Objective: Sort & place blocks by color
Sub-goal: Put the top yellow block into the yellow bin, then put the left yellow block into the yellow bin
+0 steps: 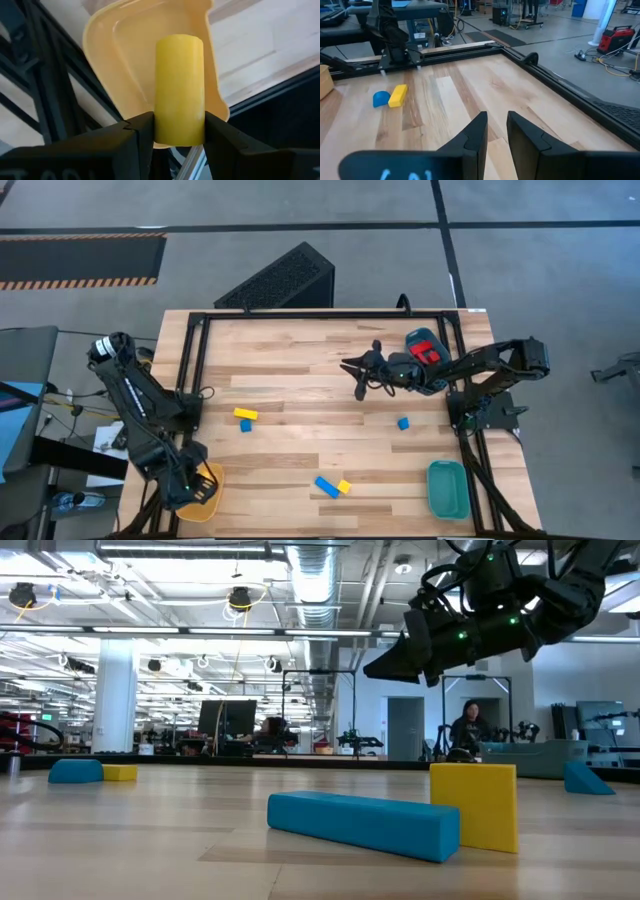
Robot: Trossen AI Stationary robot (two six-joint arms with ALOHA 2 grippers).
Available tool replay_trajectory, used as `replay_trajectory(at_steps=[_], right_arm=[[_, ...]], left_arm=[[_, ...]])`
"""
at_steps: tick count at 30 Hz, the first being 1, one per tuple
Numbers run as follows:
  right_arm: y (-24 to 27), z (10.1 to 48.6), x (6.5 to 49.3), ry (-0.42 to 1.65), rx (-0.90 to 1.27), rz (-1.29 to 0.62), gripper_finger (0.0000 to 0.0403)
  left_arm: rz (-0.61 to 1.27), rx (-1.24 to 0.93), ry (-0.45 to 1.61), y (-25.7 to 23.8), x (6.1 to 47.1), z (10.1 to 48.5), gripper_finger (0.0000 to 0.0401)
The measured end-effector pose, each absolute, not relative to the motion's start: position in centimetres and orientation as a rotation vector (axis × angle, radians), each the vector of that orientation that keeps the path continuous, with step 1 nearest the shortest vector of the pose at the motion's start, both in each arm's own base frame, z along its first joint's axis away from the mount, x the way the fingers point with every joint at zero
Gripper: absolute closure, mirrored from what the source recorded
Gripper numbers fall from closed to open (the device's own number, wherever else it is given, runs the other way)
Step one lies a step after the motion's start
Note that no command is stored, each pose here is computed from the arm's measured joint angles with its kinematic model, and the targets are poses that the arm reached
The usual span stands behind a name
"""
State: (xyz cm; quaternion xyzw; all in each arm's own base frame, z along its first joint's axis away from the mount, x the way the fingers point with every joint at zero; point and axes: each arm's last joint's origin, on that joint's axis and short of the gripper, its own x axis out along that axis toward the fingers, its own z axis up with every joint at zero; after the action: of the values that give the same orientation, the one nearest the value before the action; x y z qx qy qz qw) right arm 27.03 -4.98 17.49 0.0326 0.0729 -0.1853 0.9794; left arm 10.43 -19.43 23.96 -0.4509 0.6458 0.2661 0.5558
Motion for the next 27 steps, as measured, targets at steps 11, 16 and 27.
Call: replay_trajectory(at_steps=[11,16,27], right_arm=[[-5.4,17.5,27.0,0.141,0.074,-0.389,0.0305],[-4.8,17.5,27.1,0.145,0.073,-0.368,0.0305],[-4.0,17.4,27.2,0.154,0.071,-0.336,0.0305]], left_arm=[[0.707,-0.998,1.529,-18.7,10.0,23.8,0.0238],[0.734,-0.975,1.523,-18.5,9.9,23.7,0.0191],[0.748,-0.918,1.516,-17.8,10.1,23.7,0.0152]])
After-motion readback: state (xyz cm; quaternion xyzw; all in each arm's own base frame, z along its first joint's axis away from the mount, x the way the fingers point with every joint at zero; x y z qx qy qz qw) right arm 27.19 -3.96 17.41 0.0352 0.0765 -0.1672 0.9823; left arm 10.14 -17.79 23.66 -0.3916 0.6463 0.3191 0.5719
